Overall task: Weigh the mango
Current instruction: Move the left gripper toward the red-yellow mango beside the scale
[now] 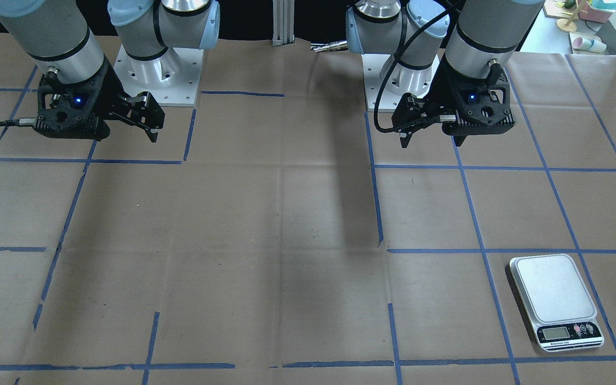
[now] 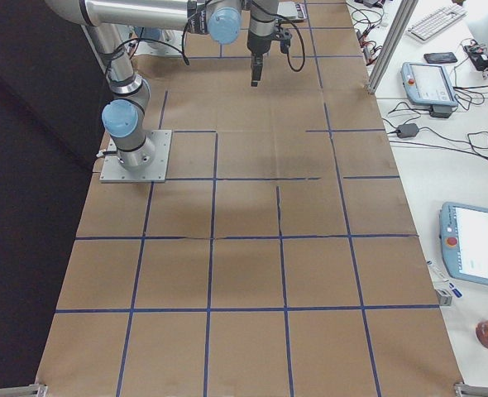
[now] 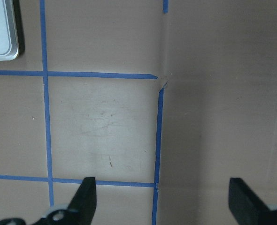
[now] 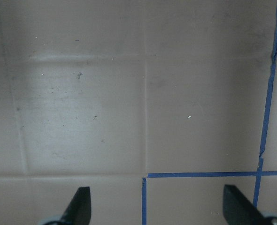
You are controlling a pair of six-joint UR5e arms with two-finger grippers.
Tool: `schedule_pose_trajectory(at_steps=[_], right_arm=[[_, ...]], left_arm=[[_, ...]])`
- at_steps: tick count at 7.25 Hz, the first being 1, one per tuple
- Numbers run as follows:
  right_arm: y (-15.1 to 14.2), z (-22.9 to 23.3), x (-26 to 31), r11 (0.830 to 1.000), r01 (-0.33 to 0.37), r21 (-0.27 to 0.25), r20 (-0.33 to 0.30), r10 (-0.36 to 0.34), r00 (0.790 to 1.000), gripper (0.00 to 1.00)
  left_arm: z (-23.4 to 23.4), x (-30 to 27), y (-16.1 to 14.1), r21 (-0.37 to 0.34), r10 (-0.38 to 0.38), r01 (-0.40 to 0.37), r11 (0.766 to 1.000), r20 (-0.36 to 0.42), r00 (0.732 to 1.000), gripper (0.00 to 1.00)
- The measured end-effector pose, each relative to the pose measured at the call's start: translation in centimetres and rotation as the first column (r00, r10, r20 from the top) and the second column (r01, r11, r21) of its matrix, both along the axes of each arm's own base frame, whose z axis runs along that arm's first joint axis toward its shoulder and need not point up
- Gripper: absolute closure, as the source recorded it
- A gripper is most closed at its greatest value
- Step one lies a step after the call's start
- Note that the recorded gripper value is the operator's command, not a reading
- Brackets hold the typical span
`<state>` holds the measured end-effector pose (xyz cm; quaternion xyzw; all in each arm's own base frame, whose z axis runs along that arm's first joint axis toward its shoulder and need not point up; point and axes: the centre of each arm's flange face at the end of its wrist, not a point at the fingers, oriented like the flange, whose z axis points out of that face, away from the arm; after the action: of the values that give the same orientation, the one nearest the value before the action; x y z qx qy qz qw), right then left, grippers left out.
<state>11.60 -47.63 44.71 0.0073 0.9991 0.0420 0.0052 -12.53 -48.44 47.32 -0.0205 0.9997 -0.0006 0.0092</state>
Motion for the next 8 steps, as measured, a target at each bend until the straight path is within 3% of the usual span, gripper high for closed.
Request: schedule_pose_trajectory(at_steps=[6, 8], right_arm=[[0.0, 0.0, 0.0, 1.000, 0.000, 0.000, 0.000, 0.000, 1.000, 0.00], [0.0, 0.0, 0.0, 1.000, 0.000, -0.001, 0.000, 0.000, 1.000, 0.00]], left_arm=[[0.3, 1.0, -0.7, -0.007, 0.004, -0.004, 1.000, 0.002, 1.000, 0.00], [0.2, 7.4, -3.1, -0.003, 0.045, -0.045, 0.999, 0.004, 0.999, 0.00]])
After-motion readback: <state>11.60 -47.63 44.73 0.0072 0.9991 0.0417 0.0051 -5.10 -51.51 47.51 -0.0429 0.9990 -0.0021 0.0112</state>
